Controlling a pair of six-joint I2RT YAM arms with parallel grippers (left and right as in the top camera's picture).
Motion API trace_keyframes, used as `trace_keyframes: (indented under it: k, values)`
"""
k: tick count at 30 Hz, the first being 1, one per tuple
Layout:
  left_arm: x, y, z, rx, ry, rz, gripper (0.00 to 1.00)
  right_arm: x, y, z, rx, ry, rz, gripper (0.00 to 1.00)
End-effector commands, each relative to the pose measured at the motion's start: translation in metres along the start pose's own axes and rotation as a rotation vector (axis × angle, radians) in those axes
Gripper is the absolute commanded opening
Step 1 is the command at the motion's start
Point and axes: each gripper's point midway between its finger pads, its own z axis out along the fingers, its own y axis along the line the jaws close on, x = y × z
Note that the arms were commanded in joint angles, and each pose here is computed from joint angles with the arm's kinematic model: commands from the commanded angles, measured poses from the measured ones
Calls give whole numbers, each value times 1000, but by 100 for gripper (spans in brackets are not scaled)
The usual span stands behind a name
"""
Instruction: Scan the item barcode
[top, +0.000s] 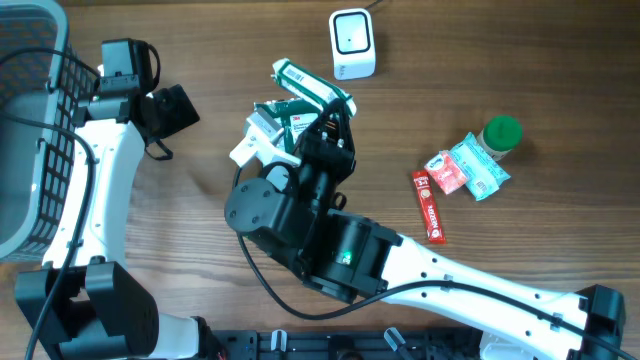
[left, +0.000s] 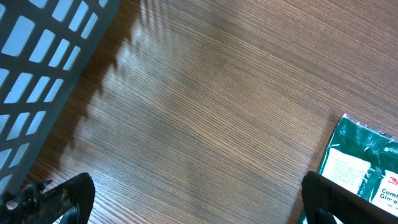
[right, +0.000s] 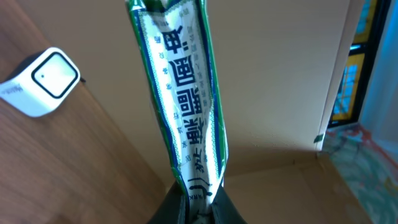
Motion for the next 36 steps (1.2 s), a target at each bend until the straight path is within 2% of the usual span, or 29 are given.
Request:
trace_keyframes:
  k: [1, 7, 16, 36]
  values:
    - [-7, 3, -5, -3, -22, 6, 100, -2, -4, -2, 17, 15, -63, 4]
    - [-7, 3, -5, -3, -22, 6, 100, -4, -5, -6, 15, 5, -93, 4]
    - [-7, 2, -5, -3, -22, 6, 100, -27, -6, -44, -8, -103, -88, 5]
    - [-7, 2, -5, -3, -22, 6, 100, -35, -5, -63, -20, -154, -85, 5]
